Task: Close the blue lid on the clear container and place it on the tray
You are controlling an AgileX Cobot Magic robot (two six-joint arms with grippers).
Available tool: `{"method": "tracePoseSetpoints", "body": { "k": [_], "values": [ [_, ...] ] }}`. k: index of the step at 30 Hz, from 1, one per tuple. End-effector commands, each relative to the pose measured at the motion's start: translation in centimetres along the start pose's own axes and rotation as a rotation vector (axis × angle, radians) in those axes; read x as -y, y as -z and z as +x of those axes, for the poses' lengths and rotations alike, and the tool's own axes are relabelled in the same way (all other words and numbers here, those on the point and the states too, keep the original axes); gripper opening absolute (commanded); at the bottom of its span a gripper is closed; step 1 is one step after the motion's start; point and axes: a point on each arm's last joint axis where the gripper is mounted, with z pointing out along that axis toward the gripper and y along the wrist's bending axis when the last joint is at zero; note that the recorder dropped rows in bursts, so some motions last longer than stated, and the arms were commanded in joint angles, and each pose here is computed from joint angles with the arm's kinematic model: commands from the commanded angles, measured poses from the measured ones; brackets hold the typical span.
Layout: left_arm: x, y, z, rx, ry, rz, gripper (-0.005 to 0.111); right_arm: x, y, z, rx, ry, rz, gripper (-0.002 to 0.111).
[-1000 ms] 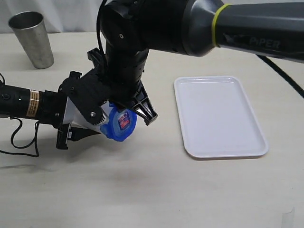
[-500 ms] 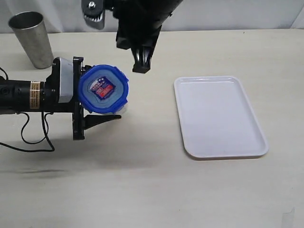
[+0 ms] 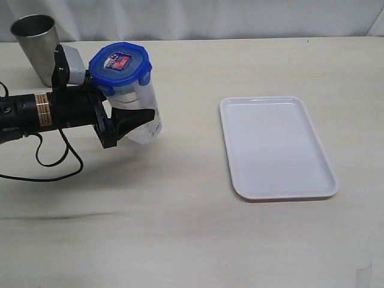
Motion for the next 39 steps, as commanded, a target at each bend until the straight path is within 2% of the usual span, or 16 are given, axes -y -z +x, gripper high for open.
{"method": "tracePoseSetpoints", "body": {
  "k": [1, 9, 23, 29, 39],
  "values": [
    [-0.2, 0.0, -0.8, 0.038, 0.018, -0.016, 0.000, -0.5, 3.4, 1.7, 0.117, -0.092, 0.143, 0.004],
    [-0.3, 0.0, -0.6, 0.016, 0.018, -0.026, 0.000, -3.3, 10.7, 7.0, 0.267, -0.181, 0.302, 0.004],
    [-0.3, 0.0, -0.5, 0.012, 0.020, -0.033, 0.000, -8.4, 24.0, 14.0, 0.691, -0.365, 0.437, 0.004],
    [-0.4, 0.0, -0.5, 0.007, 0.017, -0.036, 0.000, -10.1, 26.5, 16.5, 0.826, -0.377, 0.466, 0.004],
    [-0.4, 0.0, -0.4, 0.001, 0.015, -0.038, 0.000, -10.0, 26.5, 16.6, 0.835, -0.382, 0.474, 0.004]
  ]
}}
